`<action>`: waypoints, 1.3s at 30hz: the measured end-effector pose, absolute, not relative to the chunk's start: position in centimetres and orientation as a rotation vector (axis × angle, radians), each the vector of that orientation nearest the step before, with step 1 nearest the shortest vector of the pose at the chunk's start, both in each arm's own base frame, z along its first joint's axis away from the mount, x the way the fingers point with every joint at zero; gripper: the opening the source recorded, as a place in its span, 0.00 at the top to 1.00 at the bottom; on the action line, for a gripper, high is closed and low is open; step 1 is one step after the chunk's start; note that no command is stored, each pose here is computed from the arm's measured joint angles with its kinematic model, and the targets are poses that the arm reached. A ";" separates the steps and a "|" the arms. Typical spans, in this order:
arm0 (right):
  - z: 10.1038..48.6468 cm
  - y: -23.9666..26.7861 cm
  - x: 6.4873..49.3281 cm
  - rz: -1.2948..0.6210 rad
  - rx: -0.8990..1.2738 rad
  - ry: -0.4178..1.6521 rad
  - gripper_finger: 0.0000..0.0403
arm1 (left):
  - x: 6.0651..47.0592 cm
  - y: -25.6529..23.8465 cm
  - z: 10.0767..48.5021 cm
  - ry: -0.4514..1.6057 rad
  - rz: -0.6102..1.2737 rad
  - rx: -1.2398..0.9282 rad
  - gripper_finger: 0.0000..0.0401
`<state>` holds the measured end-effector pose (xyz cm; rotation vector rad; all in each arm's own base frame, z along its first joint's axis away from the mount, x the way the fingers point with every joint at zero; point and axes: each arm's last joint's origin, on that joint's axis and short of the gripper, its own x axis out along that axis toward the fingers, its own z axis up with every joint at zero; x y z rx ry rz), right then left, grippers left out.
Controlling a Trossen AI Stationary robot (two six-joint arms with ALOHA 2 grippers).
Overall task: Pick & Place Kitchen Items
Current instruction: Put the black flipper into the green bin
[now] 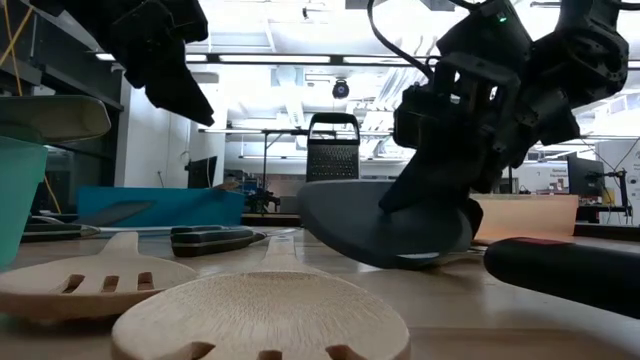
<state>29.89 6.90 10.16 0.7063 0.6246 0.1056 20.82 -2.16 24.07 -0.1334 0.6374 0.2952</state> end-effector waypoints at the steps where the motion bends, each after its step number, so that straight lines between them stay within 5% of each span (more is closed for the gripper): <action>1: 10.2 6.9 29.9 0.108 0.705 0.624 0.76 | 20.8 -2.2 24.1 0.638 0.295 -0.133 0.49; 7: 10.3 6.5 30.1 0.141 0.722 0.624 0.97 | 20.8 -2.2 24.1 0.638 0.295 -0.133 0.49; 39: 20.8 4.1 28.2 0.110 0.503 0.206 0.99 | 21.9 -2.6 25.6 0.473 0.161 -0.196 0.49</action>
